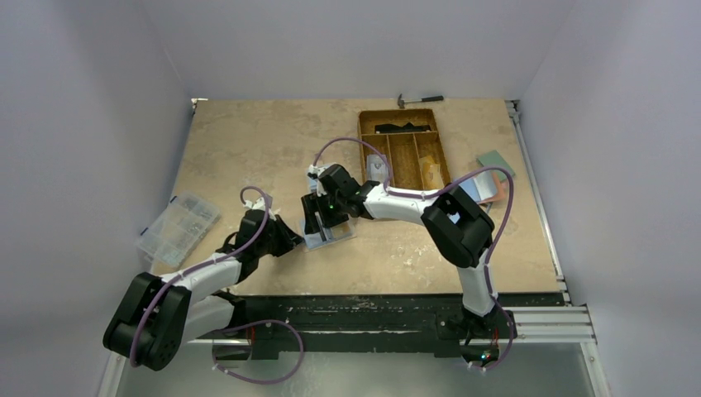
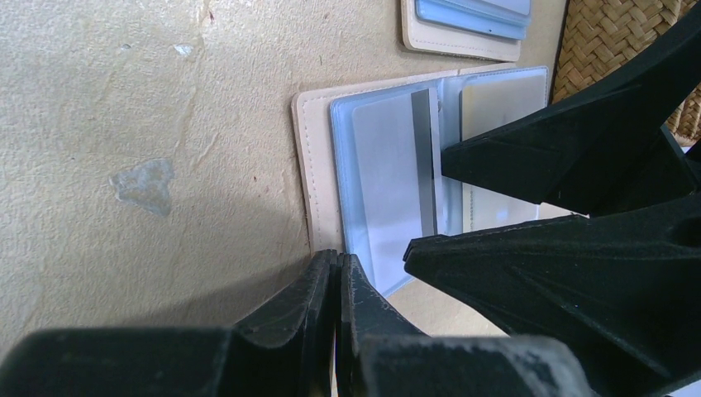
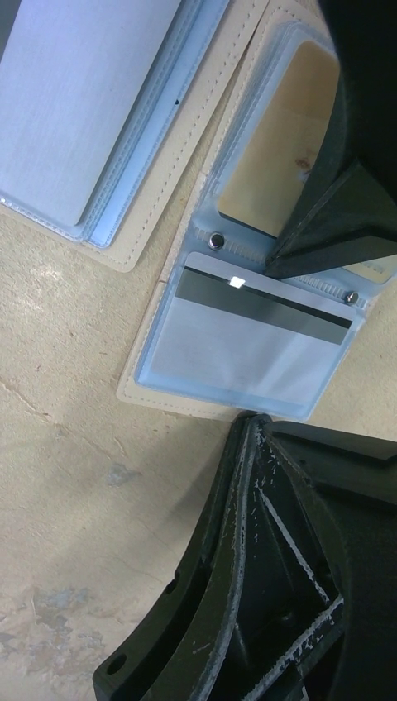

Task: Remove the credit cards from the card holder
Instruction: Remove the credit card from the card holder.

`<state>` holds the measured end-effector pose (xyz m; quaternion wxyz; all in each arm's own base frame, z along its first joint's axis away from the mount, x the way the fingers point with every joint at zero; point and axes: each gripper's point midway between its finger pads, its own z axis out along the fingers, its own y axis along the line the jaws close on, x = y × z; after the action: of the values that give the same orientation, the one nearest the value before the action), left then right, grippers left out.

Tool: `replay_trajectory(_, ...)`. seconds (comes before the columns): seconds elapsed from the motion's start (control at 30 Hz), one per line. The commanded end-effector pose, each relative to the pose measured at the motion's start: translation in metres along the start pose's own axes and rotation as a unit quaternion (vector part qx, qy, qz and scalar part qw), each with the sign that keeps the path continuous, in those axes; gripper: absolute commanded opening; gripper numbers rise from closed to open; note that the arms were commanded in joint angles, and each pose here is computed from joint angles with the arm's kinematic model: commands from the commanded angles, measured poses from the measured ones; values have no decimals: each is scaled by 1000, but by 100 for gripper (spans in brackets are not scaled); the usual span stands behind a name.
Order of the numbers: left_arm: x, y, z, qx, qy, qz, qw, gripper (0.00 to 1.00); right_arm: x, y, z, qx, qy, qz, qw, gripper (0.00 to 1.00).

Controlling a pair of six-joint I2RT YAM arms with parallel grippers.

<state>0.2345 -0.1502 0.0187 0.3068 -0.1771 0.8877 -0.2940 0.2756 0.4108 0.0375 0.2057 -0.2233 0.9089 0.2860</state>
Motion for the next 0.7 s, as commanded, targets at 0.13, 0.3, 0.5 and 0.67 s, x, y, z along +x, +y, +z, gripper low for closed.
replay_trajectory(0.13, 37, 38, -3, -58, 58, -8, 997, 0, 25, -33, 3, 45, 48, 22, 998, 70)
replay_trajectory(0.3, 38, 39, -4, -58, 58, -8, 997, 0, 11, -28, -7, 12, 36, 37, 999, 64)
replay_trajectory(0.5, 38, 40, -4, -60, 57, -8, 997, 0, -4, -19, -25, -56, 28, 57, 996, 57)
replay_trajectory(0.67, 37, 38, -4, -57, 57, -8, 997, 0, -10, -13, -32, -76, 21, 55, 995, 55)
